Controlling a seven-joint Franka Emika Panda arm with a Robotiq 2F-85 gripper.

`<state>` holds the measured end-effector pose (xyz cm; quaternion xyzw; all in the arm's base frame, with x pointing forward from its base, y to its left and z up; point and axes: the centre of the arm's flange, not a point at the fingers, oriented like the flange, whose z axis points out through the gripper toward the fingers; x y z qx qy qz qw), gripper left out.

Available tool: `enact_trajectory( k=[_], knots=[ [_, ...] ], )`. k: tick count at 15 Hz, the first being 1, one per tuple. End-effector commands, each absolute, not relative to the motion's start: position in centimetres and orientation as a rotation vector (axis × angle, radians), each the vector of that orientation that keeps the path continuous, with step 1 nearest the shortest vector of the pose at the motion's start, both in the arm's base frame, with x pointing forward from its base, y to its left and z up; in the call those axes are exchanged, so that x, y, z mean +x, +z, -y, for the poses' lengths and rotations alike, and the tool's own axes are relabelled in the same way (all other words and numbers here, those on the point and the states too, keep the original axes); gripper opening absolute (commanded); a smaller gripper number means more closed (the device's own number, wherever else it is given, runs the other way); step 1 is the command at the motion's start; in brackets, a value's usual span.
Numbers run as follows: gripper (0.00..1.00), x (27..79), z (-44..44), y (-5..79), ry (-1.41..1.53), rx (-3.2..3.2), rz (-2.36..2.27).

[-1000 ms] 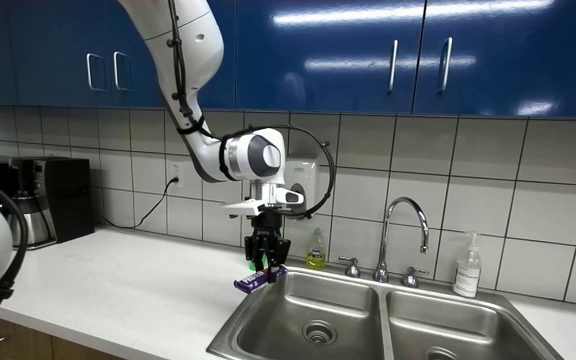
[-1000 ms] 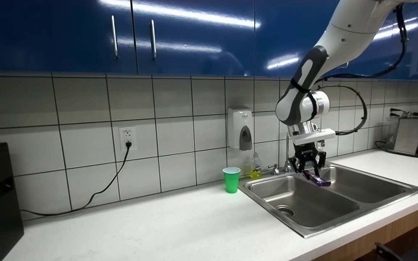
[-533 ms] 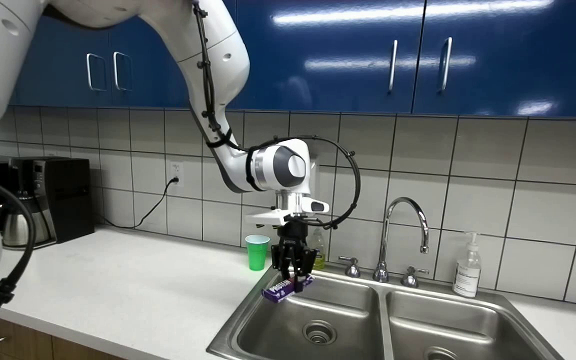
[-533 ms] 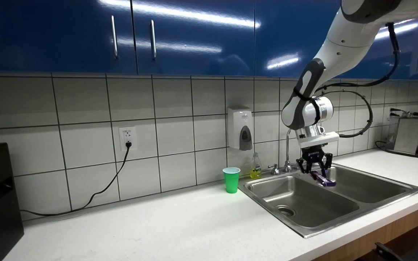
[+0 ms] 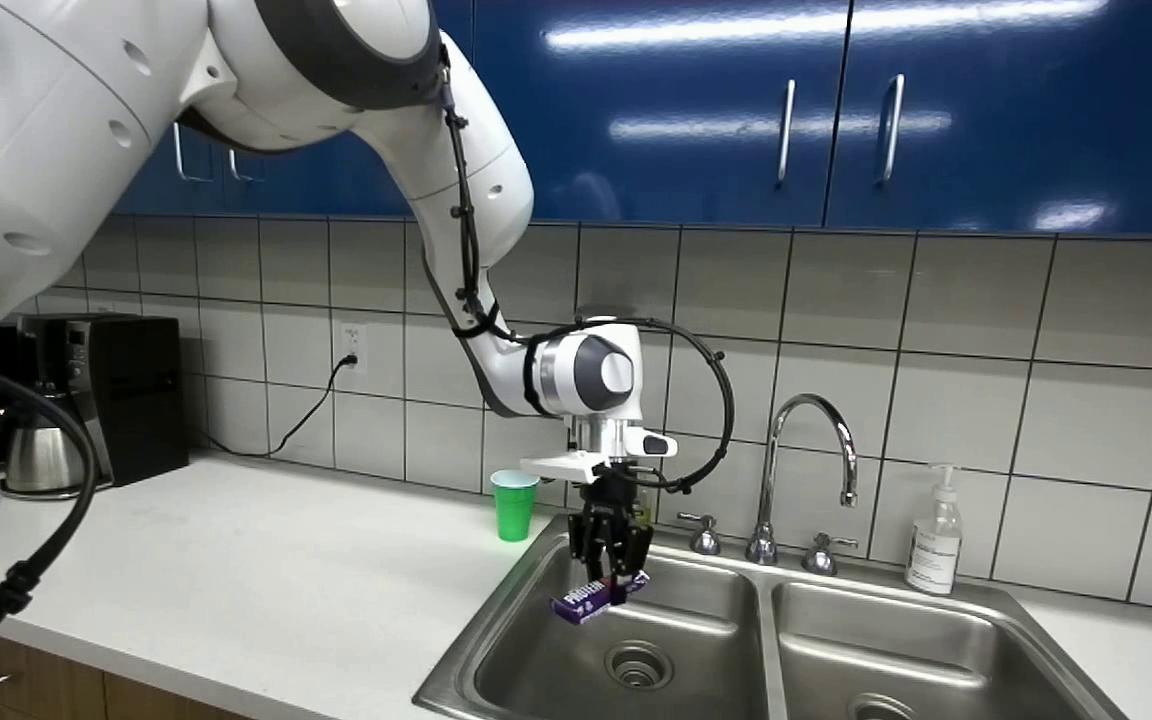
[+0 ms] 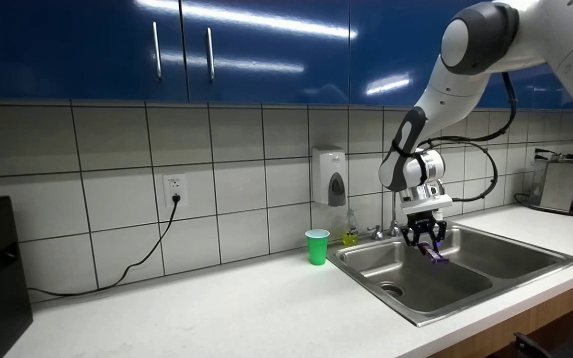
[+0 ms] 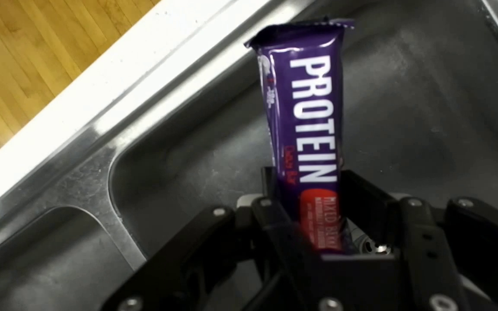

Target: Put the chocolate bar inside the left sink

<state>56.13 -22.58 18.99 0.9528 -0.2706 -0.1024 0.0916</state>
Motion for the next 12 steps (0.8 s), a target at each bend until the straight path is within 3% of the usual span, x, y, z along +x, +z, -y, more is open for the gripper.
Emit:
enact_trajectory(
  k=[1,12],
  knots=[
    [0.15,58.9,23.7,16.3,-0.313,2.840,0.810],
    [0.15,61.2,22.5,7.0,-0.350,2.814,0.753]
  ],
)
